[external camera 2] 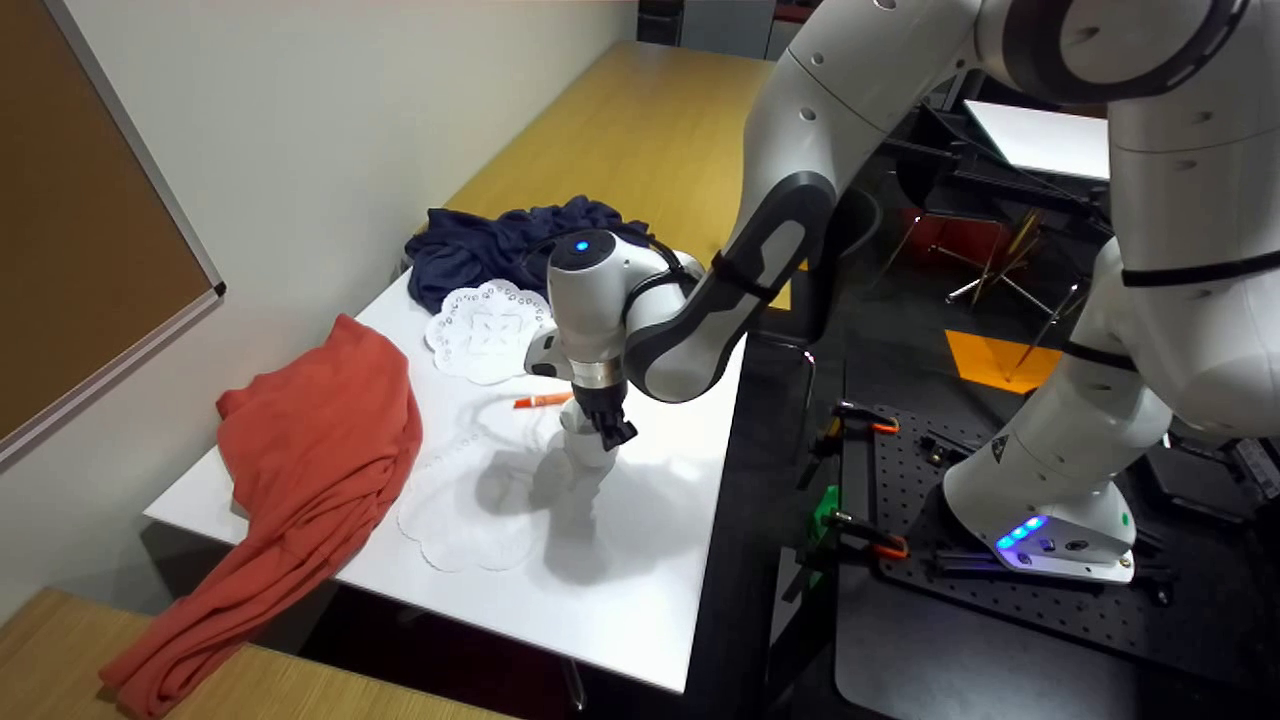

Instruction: Move the mug to the left of the marker

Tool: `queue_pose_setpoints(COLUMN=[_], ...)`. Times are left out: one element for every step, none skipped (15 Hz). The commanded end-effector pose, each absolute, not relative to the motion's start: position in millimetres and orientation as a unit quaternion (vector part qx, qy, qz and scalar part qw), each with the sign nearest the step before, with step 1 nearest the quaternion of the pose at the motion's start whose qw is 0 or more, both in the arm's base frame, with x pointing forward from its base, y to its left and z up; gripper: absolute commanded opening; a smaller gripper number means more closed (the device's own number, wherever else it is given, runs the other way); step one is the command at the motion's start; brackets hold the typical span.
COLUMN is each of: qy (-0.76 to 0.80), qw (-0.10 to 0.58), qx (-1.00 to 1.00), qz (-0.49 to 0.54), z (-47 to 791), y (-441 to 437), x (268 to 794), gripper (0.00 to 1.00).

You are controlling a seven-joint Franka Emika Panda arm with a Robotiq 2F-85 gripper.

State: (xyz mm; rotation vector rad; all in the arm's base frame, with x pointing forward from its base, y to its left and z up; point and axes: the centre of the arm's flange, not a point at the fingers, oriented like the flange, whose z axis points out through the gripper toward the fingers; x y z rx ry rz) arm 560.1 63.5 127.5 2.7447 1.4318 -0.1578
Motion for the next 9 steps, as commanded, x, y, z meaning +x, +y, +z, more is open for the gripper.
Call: queue_pose_setpoints(qy=[0.459, 0.46, 0.46, 0.461, 0.462, 0.463, 0.464, 0.463, 0.46], qw=[0.04, 0.041, 0.041, 0.04, 0.04, 0.04, 0.041, 0.042, 0.041], qx=[0.886, 0.886, 0.886, 0.885, 0.885, 0.885, 0.885, 0.885, 0.887], qz=[-0.045, -0.043, -0.042, -0.039, -0.036, -0.033, -0.028, -0.024, -0.021], z=[131.7, 134.1, 136.3, 140.5, 144.2, 149.2, 156.9, 163.4, 173.2], y=[63.9, 64.2, 64.7, 65.6, 66.7, 67.5, 67.8, 67.9, 66.6], x=[563.2, 561.4, 559.6, 556.8, 555.1, 553.3, 550.6, 549.0, 547.0], gripper=[0.44, 0.51, 0.59, 0.66, 0.73, 0.81, 0.88, 0.96, 0.99])
